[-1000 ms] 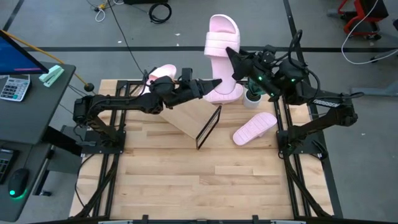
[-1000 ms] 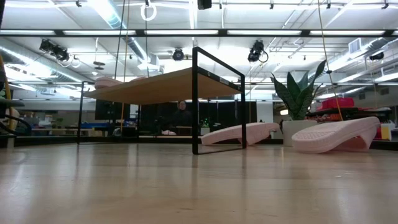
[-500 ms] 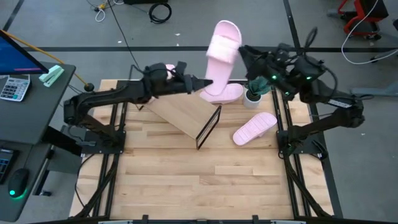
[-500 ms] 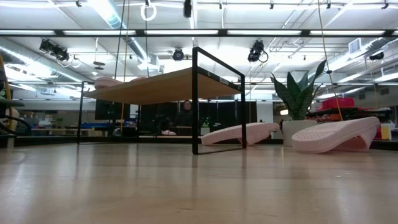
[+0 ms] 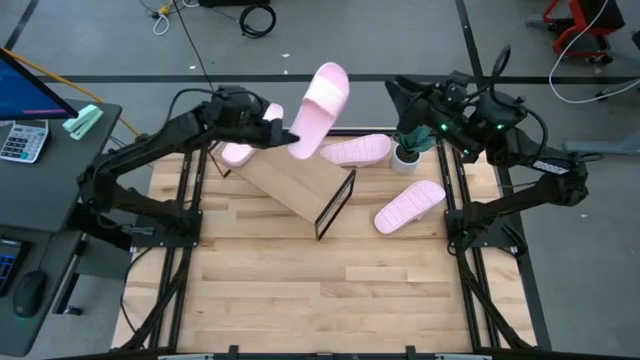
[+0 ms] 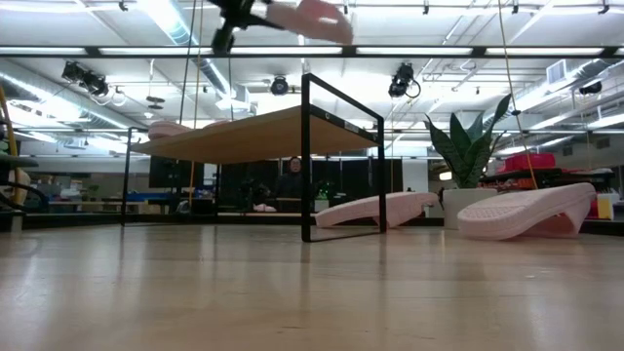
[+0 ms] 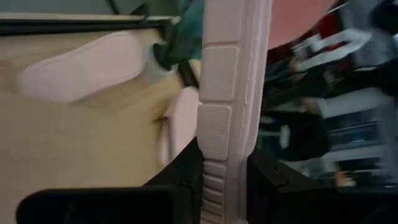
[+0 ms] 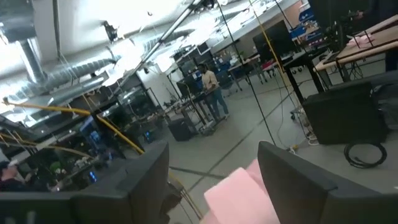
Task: Pick and place slides into the shelf
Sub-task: Put the pink slipper on the shelf
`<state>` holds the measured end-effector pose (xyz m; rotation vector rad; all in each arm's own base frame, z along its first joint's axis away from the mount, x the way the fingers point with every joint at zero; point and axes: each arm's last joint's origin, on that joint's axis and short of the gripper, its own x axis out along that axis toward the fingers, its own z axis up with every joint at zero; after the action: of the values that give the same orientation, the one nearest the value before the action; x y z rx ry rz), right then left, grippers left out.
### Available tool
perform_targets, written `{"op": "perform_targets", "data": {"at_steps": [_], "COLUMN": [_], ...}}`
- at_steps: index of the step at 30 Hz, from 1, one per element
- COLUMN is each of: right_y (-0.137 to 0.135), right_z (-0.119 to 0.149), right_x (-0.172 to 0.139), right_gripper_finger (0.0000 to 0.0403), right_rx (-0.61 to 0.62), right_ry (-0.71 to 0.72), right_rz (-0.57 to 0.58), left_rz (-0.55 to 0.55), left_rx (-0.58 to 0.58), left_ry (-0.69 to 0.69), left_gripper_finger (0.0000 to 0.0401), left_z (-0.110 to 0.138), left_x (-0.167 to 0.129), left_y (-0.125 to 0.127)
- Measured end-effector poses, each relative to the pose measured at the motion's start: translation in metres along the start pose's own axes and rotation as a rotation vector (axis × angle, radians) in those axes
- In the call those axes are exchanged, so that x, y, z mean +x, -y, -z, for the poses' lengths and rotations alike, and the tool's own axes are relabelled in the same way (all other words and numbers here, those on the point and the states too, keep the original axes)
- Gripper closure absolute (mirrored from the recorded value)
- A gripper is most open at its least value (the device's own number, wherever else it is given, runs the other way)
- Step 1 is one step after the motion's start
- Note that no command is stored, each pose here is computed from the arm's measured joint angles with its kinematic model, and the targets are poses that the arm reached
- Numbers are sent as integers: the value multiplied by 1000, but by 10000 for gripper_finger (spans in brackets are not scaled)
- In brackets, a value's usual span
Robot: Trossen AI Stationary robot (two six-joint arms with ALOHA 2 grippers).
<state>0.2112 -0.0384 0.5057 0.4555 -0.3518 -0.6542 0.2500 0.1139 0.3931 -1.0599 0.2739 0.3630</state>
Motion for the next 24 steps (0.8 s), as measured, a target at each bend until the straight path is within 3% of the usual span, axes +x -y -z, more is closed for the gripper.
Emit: {"op": "perform_targets", "data": {"at_steps": [6, 19, 24], "right_y": [1, 1, 1], "right_z": [6, 9, 10], "right_x": [1, 2, 3], "right_gripper_finger": [153, 154, 158], "right_rx": [-22, -13, -14], "right_ry": [-43, -78, -79], "right_rz": [2, -7, -7], "left_rz": [-176, -439, -490], "left_rx": [20, 58, 85], "left_ry": [-74, -246, -264], "left_gripper_finger": [324, 325, 320], "left_z": [1, 5, 6], "left_x": [-15, -32, -35], "left_y": [-22, -57, -61]}}
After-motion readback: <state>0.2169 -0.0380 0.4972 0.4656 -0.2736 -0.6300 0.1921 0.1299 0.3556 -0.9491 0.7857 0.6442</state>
